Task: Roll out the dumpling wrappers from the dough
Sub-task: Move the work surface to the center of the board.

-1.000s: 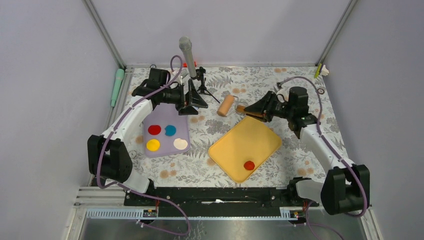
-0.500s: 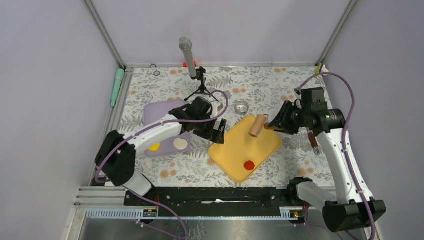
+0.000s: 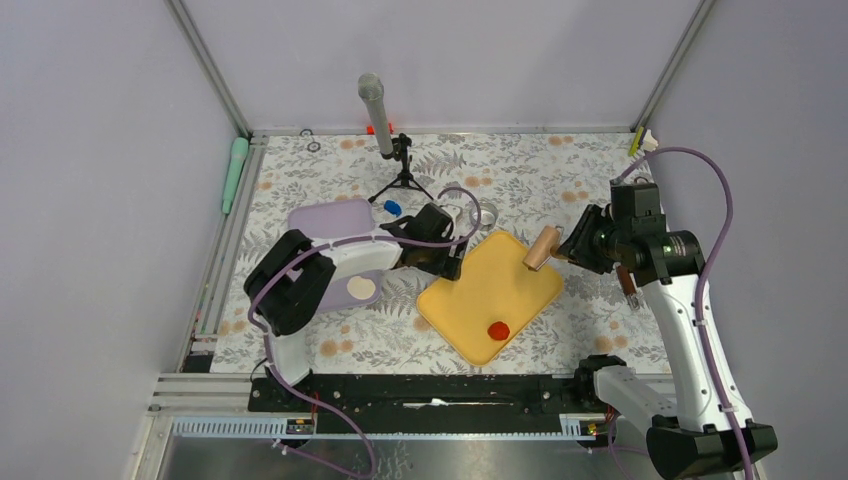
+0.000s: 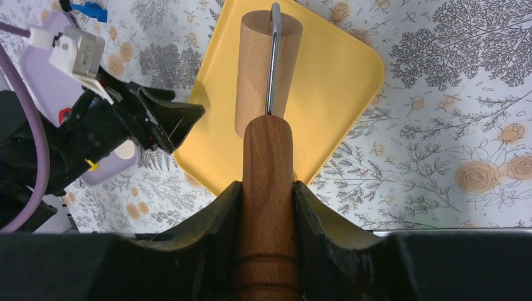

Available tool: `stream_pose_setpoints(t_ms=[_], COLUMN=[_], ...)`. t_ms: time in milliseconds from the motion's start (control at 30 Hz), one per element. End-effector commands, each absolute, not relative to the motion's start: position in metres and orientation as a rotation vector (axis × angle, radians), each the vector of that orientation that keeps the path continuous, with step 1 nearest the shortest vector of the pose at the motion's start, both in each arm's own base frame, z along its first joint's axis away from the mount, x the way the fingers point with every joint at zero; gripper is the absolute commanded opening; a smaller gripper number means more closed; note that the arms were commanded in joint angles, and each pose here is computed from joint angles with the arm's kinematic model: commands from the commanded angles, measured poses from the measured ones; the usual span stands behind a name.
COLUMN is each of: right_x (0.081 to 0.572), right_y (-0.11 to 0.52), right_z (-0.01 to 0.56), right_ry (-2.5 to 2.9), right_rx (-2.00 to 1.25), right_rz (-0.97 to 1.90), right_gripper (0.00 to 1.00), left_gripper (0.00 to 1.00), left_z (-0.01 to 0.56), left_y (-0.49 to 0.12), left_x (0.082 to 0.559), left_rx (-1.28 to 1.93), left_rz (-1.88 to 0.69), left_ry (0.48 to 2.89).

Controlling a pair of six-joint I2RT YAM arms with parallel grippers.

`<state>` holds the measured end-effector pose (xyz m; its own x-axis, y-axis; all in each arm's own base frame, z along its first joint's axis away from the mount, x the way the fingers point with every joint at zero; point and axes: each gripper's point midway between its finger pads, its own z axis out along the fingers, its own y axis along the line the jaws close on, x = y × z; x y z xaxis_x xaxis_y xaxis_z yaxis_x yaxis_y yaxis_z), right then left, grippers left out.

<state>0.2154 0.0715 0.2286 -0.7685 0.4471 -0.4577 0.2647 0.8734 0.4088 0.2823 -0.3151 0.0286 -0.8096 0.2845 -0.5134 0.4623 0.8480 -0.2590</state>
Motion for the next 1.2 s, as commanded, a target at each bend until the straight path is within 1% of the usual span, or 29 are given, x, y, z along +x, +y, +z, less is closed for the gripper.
stream_pose_setpoints(t_ms=[0, 67, 133, 267, 500, 567, 633, 700, 733, 800, 833, 867, 933, 1000, 1033, 1167], right_x=[0.227, 0.228, 0.227, 0.227, 0.226, 0.224, 0.223, 0.222, 0.222, 0.222, 0.222, 0.223, 0.225, 0.226, 0.227, 0.227], right_y=[0.074, 0.074, 0.073, 0.078, 0.081, 0.082, 0.081, 0.081, 0.082, 0.083, 0.084, 0.086, 0.089, 0.092, 0.093, 0.093], right_z=[0.249, 0.250, 0.249, 0.247, 0.236, 0.235, 0.236, 0.236, 0.236, 0.235, 0.233, 0.233, 0.231, 0.231, 0.230, 0.231], right_ry=[2.367, 2.363, 2.363, 2.366, 2.380, 2.382, 2.373, 2.368, 2.367, 2.366, 2.366, 2.365, 2.365, 2.366, 2.367, 2.361], right_rx=[0.517, 0.520, 0.522, 0.520, 0.568, 0.572, 0.580, 0.584, 0.587, 0.591, 0.596, 0.598, 0.601, 0.599, 0.599, 0.588], right_rz=[0.483, 0.482, 0.480, 0.511, 0.541, 0.544, 0.546, 0.550, 0.553, 0.566, 0.575, 0.588, 0.612, 0.634, 0.640, 0.634], right_gripper=[0.00, 0.00, 0.00, 0.00, 0.00, 0.00, 0.00, 0.00, 0.00, 0.00, 0.00, 0.00, 0.00, 0.00, 0.00, 0.00], left_gripper=[0.72, 0.60, 0.46, 0.32, 0.26, 0.28, 0.34, 0.45, 0.52, 0.69, 0.74, 0.77, 0.78, 0.72, 0.72, 0.72], left_z=[0.047, 0.046, 0.050, 0.055, 0.059, 0.063, 0.071, 0.081, 0.085, 0.090, 0.094, 0.092, 0.083, 0.069, 0.062, 0.042], left_y=[-0.335, -0.332, -0.330, -0.326, -0.326, -0.327, -0.329, -0.327, -0.328, -0.327, -0.328, -0.329, -0.330, -0.332, -0.334, -0.338], left_x=[0.323, 0.334, 0.344, 0.363, 0.389, 0.389, 0.382, 0.374, 0.365, 0.351, 0.343, 0.336, 0.324, 0.318, 0.316, 0.316], left_rx=[0.457, 0.435, 0.411, 0.380, 0.329, 0.338, 0.374, 0.398, 0.427, 0.470, 0.500, 0.530, 0.583, 0.629, 0.640, 0.642], left_rz=[-0.512, -0.449, -0.415, -0.387, -0.397, -0.421, -0.456, -0.488, -0.527, -0.548, -0.560, -0.558, -0.539, -0.497, -0.480, -0.421], left_ry=[2.468, 2.464, 2.449, 2.428, 2.433, 2.433, 2.420, 2.393, 2.385, 2.361, 2.350, 2.352, 2.364, 2.376, 2.385, 2.408])
